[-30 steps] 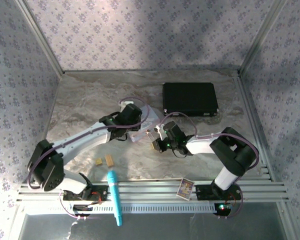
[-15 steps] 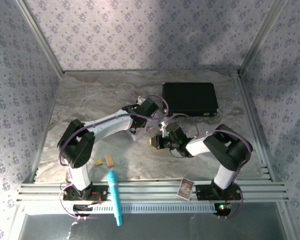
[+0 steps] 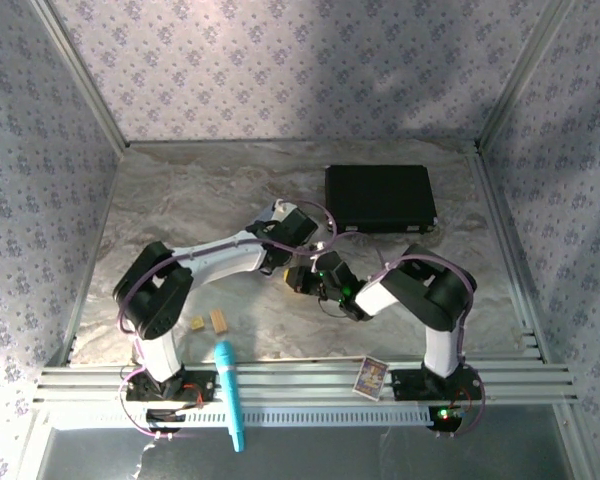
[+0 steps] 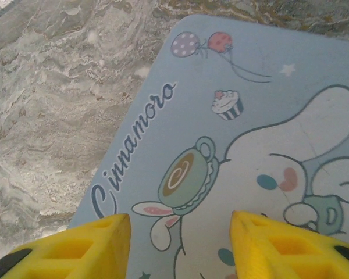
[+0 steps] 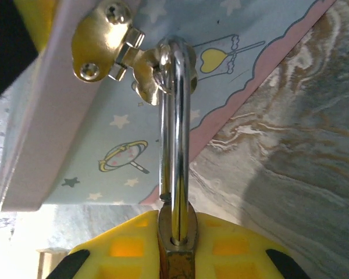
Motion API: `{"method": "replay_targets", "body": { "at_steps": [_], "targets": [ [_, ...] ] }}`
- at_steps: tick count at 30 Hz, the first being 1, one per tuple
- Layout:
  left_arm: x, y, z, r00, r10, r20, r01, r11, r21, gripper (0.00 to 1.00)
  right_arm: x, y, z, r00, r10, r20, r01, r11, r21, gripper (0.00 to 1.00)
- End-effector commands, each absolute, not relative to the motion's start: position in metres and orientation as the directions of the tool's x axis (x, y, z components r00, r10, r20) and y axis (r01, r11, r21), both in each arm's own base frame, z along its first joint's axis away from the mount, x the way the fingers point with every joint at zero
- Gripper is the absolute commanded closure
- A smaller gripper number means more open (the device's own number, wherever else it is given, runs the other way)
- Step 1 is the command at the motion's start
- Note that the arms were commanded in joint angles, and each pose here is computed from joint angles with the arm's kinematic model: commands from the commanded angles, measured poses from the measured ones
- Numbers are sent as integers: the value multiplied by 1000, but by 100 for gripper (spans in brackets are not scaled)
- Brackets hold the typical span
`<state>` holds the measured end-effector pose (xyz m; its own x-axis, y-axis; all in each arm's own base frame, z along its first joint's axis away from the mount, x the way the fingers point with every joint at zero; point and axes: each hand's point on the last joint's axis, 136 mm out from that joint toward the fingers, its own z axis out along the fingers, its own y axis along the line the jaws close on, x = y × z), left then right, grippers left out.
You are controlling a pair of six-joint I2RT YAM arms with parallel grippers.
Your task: Unlock the padlock with the key
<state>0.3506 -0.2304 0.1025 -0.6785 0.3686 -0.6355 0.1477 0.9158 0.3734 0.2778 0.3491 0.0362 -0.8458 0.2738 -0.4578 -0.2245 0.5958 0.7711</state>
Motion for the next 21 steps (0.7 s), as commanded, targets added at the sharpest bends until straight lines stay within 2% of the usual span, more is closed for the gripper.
{"method": "replay_targets", "body": {
  "at_steps": [1, 7, 9, 11, 13, 17, 21],
  "targets": [
    [306, -234, 48, -746, 484, -457, 345, 868, 356, 52, 273, 364, 28, -886, 257, -386, -199, 540, 818, 99],
    [295, -236, 35, -746, 488, -453, 388, 872, 300, 55, 293, 369, 34, -895, 320, -310, -149, 441, 885, 99],
    [292, -233, 32, -748, 494, -443, 391, 868, 307, 55, 294, 363, 25, -900, 324, -290, -117, 463, 878, 97],
    [291, -230, 31, -750, 498, -436, 389, 864, 319, 55, 289, 352, 15, -898, 323, -299, -102, 509, 855, 87],
    [290, -229, 33, -750, 494, -441, 384, 867, 317, 55, 286, 346, 12, -901, 308, -306, -107, 526, 843, 84],
    [288, -226, 33, -755, 482, -445, 371, 873, 316, 55, 280, 338, 4, -910, 299, -287, -90, 533, 841, 84],
    [289, -225, 32, -761, 474, -443, 360, 877, 319, 55, 275, 333, -1, -914, 307, -264, -71, 519, 852, 78]
  ]
}}
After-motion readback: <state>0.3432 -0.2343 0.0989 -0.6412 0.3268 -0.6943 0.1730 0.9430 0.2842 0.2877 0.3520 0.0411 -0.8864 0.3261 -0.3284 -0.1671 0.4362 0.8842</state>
